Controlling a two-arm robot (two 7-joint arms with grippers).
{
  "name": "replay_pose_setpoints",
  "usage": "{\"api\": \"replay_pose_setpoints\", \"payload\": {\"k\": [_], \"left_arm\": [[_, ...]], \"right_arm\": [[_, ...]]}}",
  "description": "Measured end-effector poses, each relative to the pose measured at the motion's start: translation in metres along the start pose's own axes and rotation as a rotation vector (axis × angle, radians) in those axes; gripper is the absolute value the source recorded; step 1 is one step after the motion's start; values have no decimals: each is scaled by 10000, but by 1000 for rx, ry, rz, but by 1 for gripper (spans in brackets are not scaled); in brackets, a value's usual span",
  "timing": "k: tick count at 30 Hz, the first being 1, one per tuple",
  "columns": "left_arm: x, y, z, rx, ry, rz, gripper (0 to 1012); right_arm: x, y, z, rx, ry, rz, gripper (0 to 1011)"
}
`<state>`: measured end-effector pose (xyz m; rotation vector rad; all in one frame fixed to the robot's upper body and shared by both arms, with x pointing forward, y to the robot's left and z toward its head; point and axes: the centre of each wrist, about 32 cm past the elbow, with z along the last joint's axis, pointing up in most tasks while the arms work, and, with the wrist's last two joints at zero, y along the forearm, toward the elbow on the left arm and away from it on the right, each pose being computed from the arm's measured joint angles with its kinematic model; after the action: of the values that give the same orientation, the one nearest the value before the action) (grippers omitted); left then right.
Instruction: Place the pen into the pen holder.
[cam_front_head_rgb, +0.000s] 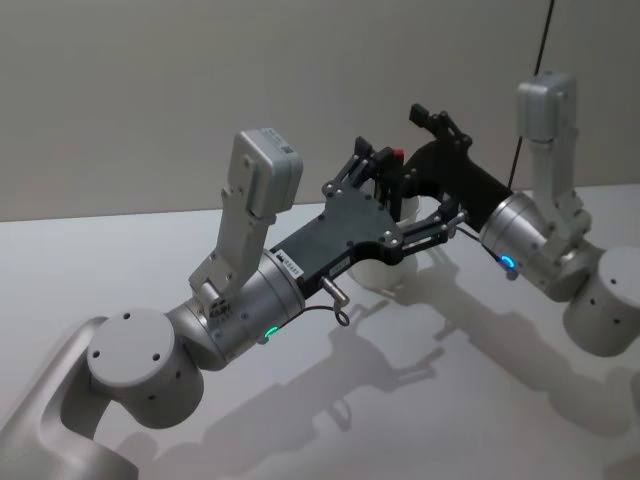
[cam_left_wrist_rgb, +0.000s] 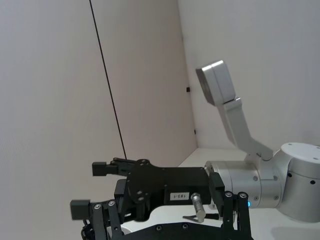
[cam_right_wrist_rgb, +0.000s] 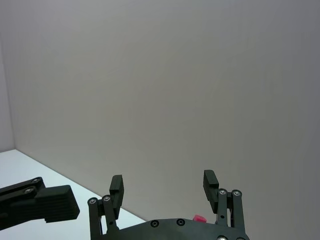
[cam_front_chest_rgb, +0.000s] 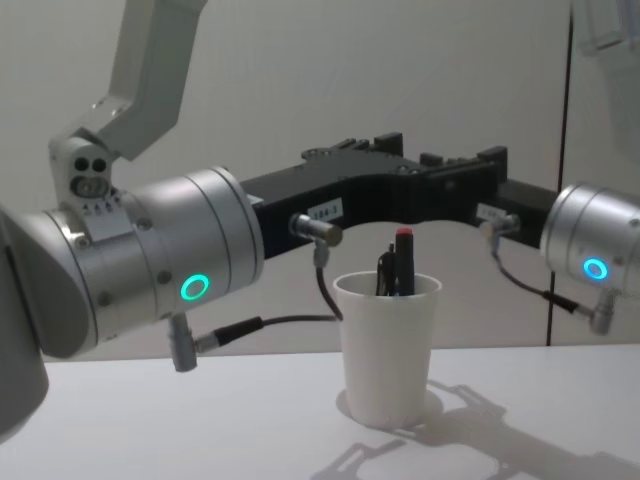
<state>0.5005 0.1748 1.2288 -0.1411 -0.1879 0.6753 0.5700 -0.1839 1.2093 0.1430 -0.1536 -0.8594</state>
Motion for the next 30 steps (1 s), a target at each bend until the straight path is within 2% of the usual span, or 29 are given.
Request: {"api": "replay_pose_setpoints", "payload": {"k": [11,23,30], "left_arm": [[0,0,0,0,0,0,1001],[0,0,0,0,0,0,1001],[3,9,-6,6,-4,16,1001]], "right_arm": [[60,-222,118,16,5,-62,1001],[127,-577,235,2,-14,-162,1001],[123,-613,237,-3,-14,-171,1001]]}}
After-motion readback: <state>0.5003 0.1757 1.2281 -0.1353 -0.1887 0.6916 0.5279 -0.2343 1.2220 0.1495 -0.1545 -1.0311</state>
